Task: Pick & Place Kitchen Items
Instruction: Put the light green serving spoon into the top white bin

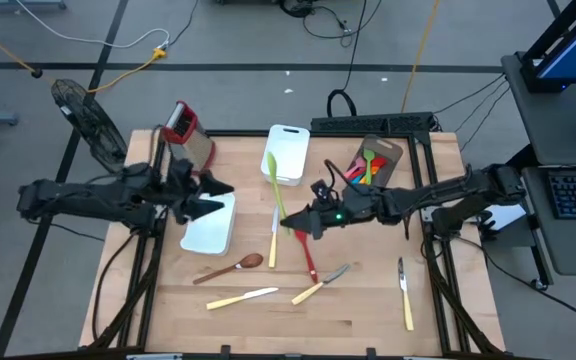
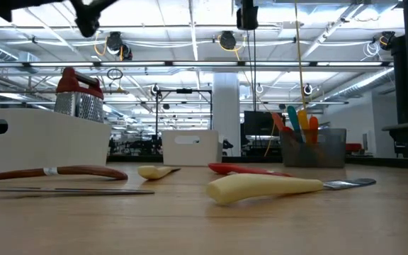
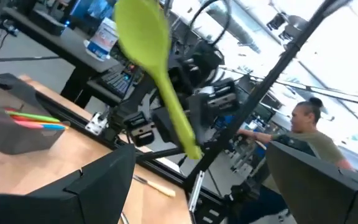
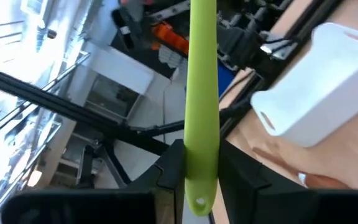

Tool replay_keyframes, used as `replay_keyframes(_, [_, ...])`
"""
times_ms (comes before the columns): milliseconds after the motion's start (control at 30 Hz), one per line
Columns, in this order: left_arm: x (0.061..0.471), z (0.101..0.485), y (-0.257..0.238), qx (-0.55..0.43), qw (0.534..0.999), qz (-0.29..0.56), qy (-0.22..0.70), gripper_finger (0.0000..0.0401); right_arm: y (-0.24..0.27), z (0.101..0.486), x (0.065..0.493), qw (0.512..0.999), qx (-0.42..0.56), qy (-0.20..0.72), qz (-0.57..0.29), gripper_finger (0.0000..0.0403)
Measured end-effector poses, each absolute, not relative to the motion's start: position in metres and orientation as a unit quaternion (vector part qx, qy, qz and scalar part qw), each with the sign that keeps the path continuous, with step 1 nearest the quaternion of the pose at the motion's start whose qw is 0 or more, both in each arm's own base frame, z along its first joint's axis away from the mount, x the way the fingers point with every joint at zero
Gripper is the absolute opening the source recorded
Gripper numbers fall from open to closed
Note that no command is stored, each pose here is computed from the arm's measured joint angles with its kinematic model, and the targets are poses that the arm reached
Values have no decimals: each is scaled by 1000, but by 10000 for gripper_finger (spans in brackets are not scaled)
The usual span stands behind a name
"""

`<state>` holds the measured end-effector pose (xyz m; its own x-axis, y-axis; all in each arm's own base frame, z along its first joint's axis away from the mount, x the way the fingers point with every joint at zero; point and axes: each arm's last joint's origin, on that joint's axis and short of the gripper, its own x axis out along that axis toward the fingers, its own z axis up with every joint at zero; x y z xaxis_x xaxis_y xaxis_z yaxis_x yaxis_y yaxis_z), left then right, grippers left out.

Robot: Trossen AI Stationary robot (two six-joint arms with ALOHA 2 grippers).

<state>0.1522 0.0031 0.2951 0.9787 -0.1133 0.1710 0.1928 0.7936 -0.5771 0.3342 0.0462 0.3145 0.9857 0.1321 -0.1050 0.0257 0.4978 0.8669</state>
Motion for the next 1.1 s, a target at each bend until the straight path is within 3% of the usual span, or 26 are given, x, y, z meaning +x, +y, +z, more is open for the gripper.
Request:
replay_keyframes(400, [198,286,9,-350,928,-45,-118,367,42,321,335,873,483,51,47,62])
replay_keyframes(1100, [235,278,6,-398,900,-81,-157,367,26,321,337,875,479,49,47,62])
